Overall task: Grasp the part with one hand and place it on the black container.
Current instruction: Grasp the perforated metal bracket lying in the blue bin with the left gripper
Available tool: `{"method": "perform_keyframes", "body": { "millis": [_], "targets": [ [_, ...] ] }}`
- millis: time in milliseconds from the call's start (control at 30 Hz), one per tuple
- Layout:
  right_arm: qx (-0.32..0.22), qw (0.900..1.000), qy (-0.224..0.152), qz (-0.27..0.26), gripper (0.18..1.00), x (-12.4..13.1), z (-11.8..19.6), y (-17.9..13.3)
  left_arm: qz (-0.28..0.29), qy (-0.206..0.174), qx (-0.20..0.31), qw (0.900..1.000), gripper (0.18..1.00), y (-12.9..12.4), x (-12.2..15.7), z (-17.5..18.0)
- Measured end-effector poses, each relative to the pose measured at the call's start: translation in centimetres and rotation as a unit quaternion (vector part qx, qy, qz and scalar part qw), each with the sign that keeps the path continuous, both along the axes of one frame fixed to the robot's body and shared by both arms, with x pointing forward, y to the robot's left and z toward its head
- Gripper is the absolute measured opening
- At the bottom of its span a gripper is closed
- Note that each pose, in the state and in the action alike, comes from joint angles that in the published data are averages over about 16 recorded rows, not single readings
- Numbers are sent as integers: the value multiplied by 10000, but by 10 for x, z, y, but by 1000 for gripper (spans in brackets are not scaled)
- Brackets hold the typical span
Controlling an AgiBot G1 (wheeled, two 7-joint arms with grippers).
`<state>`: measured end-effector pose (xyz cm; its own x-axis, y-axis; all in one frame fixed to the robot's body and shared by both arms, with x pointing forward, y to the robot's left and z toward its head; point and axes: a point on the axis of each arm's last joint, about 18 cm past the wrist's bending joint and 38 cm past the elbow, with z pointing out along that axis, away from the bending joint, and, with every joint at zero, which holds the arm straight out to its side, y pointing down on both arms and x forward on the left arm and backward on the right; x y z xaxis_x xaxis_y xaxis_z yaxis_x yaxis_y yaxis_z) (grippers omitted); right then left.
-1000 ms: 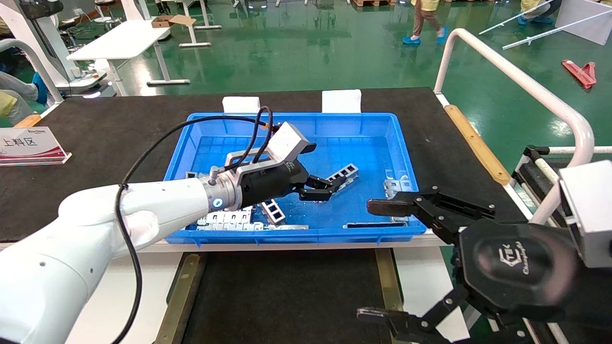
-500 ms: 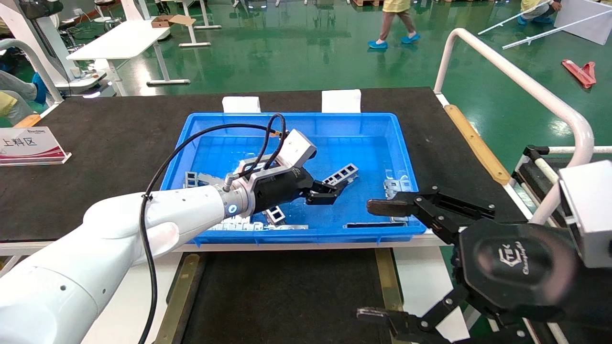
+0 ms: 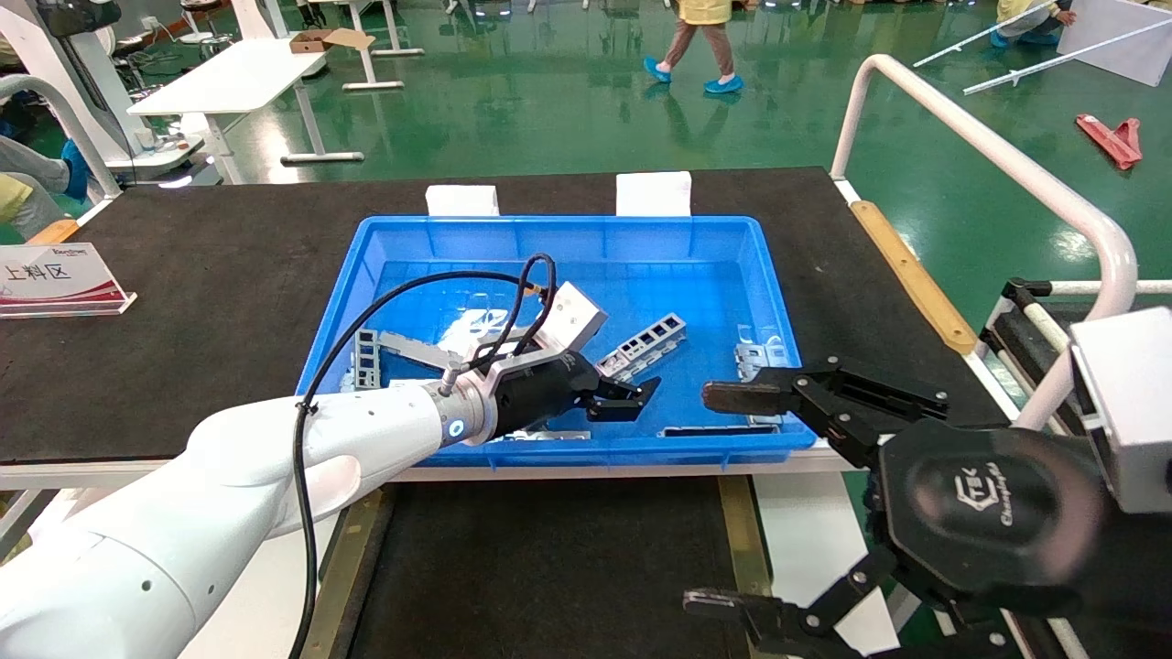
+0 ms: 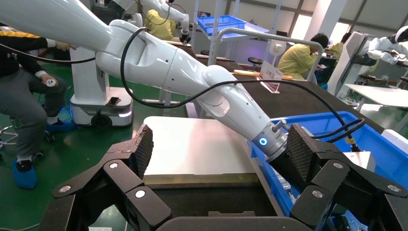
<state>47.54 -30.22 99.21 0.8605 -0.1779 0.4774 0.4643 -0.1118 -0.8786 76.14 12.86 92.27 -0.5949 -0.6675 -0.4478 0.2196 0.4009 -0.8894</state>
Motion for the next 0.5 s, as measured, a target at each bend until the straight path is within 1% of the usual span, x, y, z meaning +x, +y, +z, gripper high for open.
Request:
{"method": "perform_keyframes", "body": {
  "millis": [233,500],
  "targets": [
    [0,10000,0,0,996,0,0,0,120,57,3,9999,998,3,3,-7],
    [0,10000,0,0,967,0,0,0,205,71,-6,9998,962,4,4,-10]
  ]
}}
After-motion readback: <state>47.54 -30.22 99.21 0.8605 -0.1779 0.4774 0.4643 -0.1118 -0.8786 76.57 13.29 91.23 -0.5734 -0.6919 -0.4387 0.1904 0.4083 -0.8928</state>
